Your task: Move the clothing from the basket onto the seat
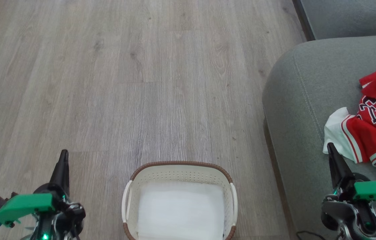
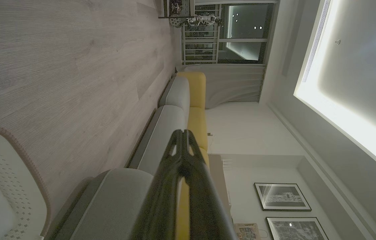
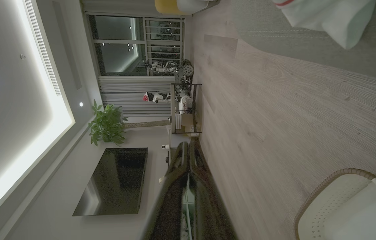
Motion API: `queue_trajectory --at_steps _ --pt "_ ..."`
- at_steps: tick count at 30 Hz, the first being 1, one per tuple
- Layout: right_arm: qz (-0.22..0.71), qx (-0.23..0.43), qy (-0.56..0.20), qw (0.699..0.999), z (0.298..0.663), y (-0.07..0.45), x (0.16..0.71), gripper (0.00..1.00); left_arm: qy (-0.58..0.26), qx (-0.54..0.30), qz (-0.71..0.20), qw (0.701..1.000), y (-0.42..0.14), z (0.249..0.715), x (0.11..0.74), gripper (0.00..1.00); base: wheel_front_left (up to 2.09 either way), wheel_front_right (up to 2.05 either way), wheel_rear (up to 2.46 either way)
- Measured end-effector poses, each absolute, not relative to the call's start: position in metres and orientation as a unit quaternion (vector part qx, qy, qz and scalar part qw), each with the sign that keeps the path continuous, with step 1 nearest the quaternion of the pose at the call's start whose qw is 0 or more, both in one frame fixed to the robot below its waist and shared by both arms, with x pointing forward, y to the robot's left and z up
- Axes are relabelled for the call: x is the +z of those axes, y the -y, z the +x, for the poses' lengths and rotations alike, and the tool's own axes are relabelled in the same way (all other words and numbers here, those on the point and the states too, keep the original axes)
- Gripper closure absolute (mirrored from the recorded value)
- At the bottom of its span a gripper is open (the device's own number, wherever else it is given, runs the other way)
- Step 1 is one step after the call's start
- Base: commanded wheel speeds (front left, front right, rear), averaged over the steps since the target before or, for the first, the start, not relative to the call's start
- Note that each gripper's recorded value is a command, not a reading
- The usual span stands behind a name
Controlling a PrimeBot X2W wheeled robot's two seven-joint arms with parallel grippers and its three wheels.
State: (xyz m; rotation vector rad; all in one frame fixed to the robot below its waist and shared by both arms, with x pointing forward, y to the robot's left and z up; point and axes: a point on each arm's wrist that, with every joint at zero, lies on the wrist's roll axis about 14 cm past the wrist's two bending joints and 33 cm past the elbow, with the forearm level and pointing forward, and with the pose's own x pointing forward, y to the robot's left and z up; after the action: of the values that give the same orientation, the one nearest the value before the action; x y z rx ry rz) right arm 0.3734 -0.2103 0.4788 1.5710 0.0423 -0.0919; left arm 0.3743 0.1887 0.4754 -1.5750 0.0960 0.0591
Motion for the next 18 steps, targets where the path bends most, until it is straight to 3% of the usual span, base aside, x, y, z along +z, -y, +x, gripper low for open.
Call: queue_trajectory --at_steps 18 --pt "0.707 -0.042 -0.018 0.705 0.3733 0.2107 0.4787 1.0 -0.043 0.027 -0.708 0.704 -0.1886 0.3743 0.4754 1.0 0.0 0.0 0.0"
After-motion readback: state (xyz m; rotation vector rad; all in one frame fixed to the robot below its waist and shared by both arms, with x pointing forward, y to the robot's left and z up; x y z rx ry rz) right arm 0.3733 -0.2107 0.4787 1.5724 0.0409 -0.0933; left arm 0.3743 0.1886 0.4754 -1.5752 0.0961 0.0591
